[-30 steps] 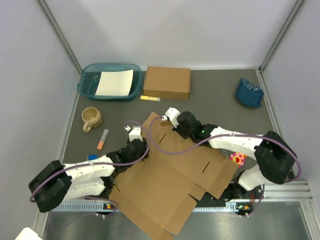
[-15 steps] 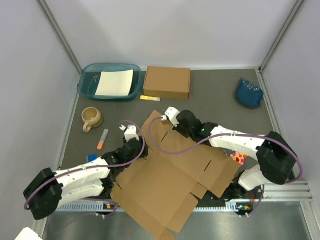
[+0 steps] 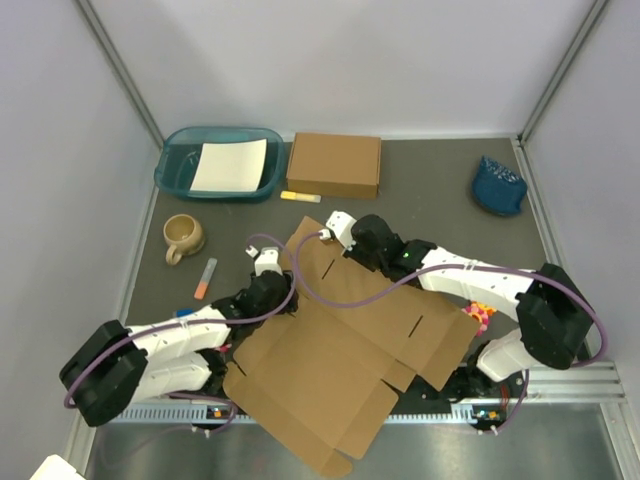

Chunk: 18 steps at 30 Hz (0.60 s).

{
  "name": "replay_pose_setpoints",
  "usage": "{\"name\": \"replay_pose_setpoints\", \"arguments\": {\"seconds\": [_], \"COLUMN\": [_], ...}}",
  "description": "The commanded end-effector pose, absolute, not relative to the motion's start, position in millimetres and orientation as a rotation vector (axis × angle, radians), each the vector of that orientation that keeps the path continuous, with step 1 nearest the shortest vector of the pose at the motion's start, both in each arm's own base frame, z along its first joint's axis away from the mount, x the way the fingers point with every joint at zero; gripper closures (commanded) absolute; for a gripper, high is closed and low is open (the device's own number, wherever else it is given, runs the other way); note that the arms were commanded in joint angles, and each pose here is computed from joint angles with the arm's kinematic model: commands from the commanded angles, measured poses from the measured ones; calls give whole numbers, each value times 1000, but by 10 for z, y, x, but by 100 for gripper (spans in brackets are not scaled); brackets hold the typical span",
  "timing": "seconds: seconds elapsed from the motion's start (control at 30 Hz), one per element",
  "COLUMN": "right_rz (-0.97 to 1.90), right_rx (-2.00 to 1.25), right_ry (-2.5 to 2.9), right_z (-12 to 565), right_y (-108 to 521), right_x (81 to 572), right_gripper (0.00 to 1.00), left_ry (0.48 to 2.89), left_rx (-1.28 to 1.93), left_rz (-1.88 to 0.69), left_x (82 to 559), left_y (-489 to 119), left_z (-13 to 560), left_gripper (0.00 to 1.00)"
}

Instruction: Fold the paper box

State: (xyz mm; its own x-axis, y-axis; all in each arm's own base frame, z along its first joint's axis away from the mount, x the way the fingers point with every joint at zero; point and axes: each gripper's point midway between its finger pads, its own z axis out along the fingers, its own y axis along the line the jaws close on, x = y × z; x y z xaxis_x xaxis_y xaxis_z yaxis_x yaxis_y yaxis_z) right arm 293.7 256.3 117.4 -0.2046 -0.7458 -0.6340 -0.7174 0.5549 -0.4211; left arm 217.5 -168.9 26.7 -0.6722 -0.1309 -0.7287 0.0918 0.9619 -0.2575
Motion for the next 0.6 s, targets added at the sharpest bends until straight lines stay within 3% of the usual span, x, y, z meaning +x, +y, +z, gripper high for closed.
{"name": "replay_pose_setpoints", "arguments": {"seconds": [0.0,0.13,0.4,0.57], "right_rz": [5,-7,-39,-54], "right_rx": [-1183,-1181,-1169,-1149], "right_ry": [1870,1868,1860,1853], "right_z": [1472,1505,1551,1608], "right_y": [2701,2693,2678,2652], "right_x": [2950,2966,3016,3034], "right_gripper": [100,100,100,100], "left_ry": [2223,2188,2121,2115], "left_rx": [2,46,196,294], "left_rz": [-514,-593,-773,-881], "left_x": [2286,2274,2152,2018], "left_y": [-1925,-2014,-2259,-2410], "left_z": [470,561,759,785], "left_gripper": [44,52,88,97]}}
